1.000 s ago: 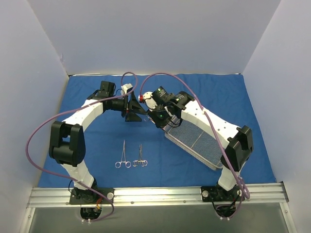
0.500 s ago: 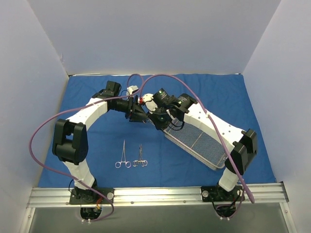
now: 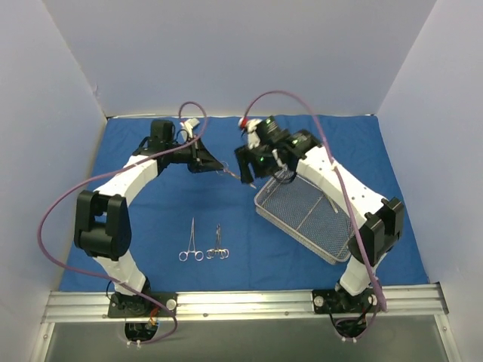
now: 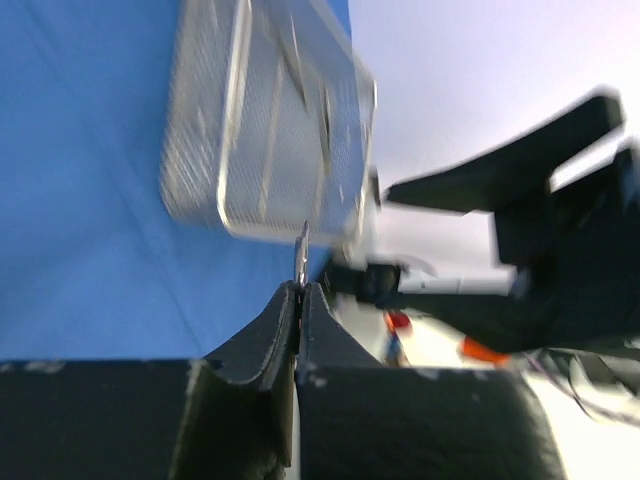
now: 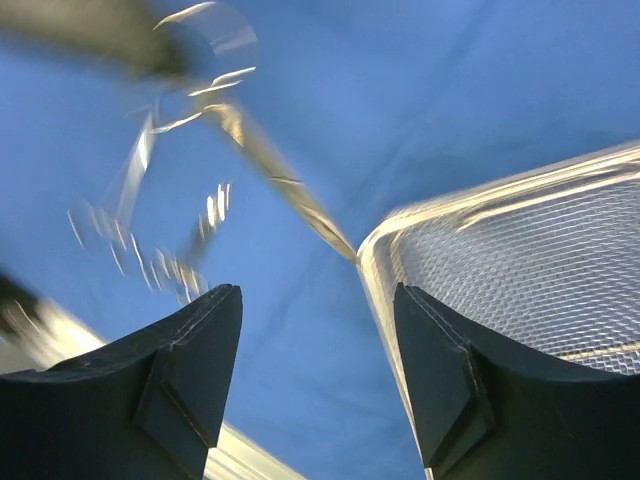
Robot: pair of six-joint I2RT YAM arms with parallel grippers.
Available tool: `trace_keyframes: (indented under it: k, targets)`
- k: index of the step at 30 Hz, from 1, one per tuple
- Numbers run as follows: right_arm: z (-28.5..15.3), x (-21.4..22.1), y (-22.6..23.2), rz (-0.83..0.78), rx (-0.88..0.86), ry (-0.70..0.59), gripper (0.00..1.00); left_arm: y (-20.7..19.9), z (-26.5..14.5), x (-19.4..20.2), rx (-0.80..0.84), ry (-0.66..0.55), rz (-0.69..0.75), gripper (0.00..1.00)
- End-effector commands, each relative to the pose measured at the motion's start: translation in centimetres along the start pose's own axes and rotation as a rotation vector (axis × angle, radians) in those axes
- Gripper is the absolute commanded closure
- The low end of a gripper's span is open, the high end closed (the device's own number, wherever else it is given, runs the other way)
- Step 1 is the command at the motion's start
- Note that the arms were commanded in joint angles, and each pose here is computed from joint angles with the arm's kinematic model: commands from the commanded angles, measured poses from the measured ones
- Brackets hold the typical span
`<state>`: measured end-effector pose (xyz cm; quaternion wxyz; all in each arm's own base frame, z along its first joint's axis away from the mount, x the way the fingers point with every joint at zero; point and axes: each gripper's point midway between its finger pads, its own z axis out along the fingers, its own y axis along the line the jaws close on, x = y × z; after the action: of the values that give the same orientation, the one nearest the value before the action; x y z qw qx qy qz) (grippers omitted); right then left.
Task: Open and lay out the surgical kit
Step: Place the medical item in the surgical kit.
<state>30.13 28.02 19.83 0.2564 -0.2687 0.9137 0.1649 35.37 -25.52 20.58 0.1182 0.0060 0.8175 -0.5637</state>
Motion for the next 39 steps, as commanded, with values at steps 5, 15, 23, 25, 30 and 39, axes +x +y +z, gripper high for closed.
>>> trace_keyframes:
  k: [5, 15, 23, 25, 30, 39]
  targets:
    - [-1.9, -10.6, -3.4, 0.667, -0.066, -0.153, 0.37, -8.6, -5.9, -10.6, 0.030, -0.442, 0.372, 0.98]
    - [-0.1, -16.2, -0.4, 1.306, -0.363, -0.200, 0.37, -11.5, -8.0, -12.1, -0.032, -0.540, 0.485, 0.98]
    - [0.0, -15.7, -0.5, 1.504, -0.419, -0.281, 0.37, -11.6, -8.4, -11.1, -0.053, -0.533, 0.509, 0.98]
    - [-0.8, -15.9, -0.7, 1.526, -0.423, -0.297, 0.38, -11.5, -8.5, -11.0, -0.066, -0.533, 0.522, 0.98]
    - [-2.8, -16.4, -2.1, 1.564, -0.404, -0.378, 0.40, -11.2, -8.4, -11.3, -0.084, -0.530, 0.520, 0.98]
    - [-1.3, -16.0, -4.2, 1.625, -0.379, -0.389, 0.40, -11.3, -7.8, -11.3, -0.057, -0.509, 0.517, 0.98]
